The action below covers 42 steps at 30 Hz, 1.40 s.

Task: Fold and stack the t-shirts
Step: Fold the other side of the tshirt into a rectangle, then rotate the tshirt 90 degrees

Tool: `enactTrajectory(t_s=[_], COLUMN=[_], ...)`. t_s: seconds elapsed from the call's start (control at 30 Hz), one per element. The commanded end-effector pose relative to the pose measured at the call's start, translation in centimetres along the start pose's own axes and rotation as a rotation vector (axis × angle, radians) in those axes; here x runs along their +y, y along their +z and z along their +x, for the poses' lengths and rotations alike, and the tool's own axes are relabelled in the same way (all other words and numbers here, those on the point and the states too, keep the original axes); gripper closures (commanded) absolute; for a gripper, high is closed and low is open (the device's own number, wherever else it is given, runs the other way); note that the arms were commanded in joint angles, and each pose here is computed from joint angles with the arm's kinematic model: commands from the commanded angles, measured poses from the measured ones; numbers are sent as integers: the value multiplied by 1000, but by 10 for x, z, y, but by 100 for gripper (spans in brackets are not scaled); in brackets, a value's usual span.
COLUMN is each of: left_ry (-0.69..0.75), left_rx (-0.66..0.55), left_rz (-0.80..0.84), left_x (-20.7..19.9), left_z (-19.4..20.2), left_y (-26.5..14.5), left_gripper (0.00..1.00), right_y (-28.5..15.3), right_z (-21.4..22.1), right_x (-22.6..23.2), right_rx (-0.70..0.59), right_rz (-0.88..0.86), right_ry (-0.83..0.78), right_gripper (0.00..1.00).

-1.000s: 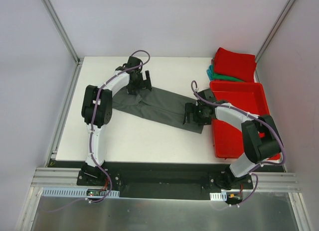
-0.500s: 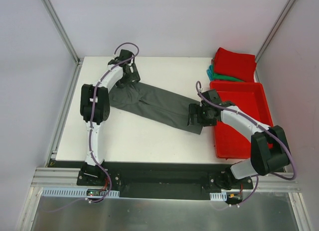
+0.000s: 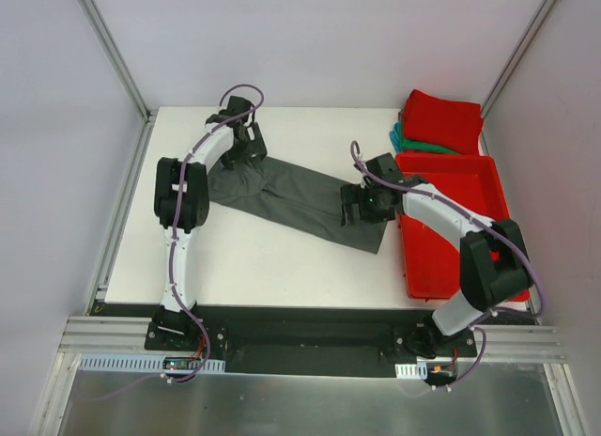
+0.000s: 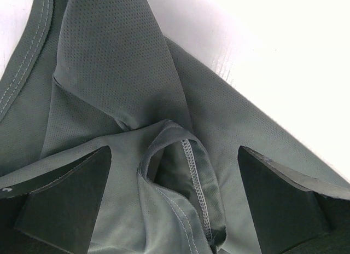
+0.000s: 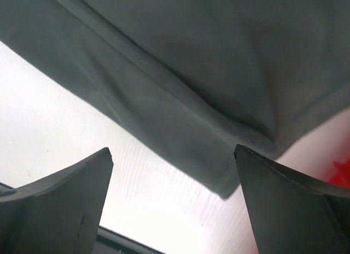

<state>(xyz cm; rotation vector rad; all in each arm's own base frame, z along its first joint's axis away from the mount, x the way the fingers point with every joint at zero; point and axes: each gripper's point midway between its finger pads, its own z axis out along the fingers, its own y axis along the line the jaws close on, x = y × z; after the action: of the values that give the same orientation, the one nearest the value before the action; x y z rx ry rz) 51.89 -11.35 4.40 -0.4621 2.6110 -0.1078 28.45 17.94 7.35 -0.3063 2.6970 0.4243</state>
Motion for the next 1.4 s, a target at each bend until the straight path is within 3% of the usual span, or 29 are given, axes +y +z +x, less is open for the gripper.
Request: enactTrajectory(t_s=[0.0, 0.23, 0.4, 0.53, 0.7, 0.9, 1.17, 1.37], left_ry=[-18, -95, -136, -178, -292, -366, -397, -242], left_rx=[-27, 30, 62, 56, 90, 68, -38, -101], left_rz=[-7, 15, 102, 162, 391, 609, 871, 912], left_x=[1, 19, 11, -6, -61, -132, -199, -228], left_z=[-14, -14, -22, -35, -54, -59, -75, -66], left_y=[-1, 17, 25, 29, 34, 44, 42, 21], left_gripper=[1, 1, 1, 1, 1, 1, 1, 1], right_y=[17, 65, 61, 45, 24, 6, -21, -38], right_z=[-38, -43, 11, 66, 128, 172, 140, 106], right_x=[12, 7, 19, 61, 131, 194, 175, 137], right_rx=[-31, 76, 176, 221, 277, 349, 147, -74], right_rz=[-37, -23, -30, -134, -293, -411, -299, -119], right_ry=[-93, -80, -35, -18, -79, -299, -346, -250], right_gripper=[4, 4, 4, 4, 4, 4, 4, 4])
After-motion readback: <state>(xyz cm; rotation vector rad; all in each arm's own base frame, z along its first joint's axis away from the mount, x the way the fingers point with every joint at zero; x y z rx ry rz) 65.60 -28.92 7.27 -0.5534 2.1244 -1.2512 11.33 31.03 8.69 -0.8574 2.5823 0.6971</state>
